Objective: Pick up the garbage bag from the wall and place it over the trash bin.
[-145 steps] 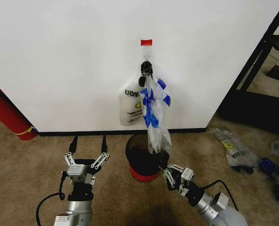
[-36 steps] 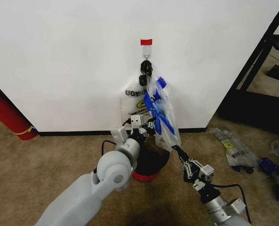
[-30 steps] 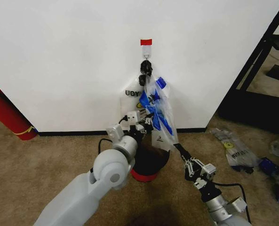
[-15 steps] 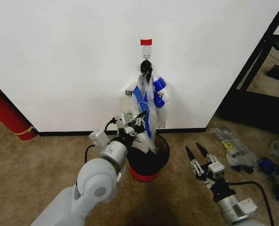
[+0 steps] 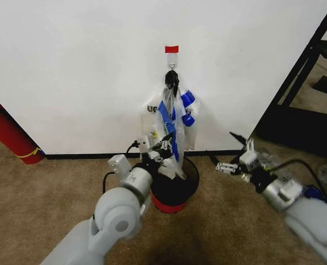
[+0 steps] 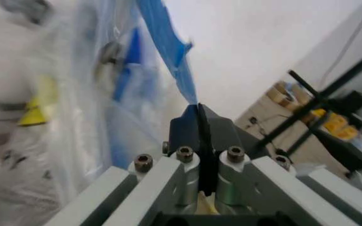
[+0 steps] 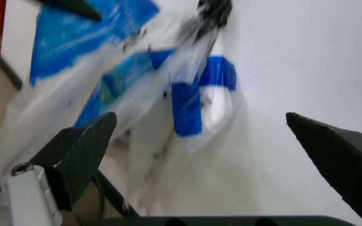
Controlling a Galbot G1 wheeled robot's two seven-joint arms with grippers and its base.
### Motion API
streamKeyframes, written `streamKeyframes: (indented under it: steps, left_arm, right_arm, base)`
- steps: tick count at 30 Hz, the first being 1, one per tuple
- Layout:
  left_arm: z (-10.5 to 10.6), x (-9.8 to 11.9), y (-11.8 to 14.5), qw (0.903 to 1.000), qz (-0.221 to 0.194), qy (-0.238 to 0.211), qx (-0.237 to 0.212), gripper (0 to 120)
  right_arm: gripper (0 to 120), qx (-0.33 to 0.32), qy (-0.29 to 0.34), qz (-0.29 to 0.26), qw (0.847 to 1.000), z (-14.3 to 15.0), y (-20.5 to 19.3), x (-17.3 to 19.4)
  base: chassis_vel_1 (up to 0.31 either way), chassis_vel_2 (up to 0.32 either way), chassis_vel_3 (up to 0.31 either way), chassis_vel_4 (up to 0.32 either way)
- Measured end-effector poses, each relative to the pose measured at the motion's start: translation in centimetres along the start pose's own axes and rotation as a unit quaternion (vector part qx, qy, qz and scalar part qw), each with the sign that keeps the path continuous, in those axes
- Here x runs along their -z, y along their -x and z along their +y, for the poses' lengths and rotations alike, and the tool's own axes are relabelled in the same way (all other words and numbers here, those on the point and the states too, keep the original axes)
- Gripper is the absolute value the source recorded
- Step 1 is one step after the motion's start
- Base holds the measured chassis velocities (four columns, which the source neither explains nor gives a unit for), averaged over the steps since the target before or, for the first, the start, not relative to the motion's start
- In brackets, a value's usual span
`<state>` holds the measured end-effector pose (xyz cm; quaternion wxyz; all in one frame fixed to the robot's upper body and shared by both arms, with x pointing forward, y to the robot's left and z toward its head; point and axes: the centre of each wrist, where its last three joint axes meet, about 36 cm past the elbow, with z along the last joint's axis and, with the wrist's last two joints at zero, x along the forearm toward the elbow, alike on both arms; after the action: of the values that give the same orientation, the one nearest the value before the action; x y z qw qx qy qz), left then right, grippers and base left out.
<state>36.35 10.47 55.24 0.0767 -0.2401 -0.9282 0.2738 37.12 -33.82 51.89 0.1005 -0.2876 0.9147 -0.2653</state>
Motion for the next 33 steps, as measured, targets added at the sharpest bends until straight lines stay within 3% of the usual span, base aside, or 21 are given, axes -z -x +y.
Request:
streamKeyframes:
  steps: [5,9,23,33]
  left_arm:
    - [-0.3,-0.4,0.4,1.0000,0.002,-0.003,0.000,0]
    - [-0.1,-0.3,0.4,1.0000,-0.001,-0.003,0.005,0]
    - [0.5,0.1,0.0,0.9999,-0.008,-0.003,0.015,0]
    - [0.6,0.4,-0.6,0.9997,-0.013,-0.006,0.017,0]
  right_arm:
    - [100,0.071,-0.058,0.007,0.996,-1.2,0.6,0.4]
    - [100,0.094,-0.066,0.005,0.993,-1.1,1.1,0.1]
    - [100,0.130,-0.102,-0.057,0.985,0.6,9.6,-2.2]
    - [100,0.151,-0.103,-0.054,0.982,1.2,11.2,-2.7]
  base:
    - [0.000,0.000,0.000,0.000]
    - [0.000,0.000,0.000,0.000]
    - [0.000,0.000,0.000,0.000]
    - [0.000,0.000,0.000,0.000]
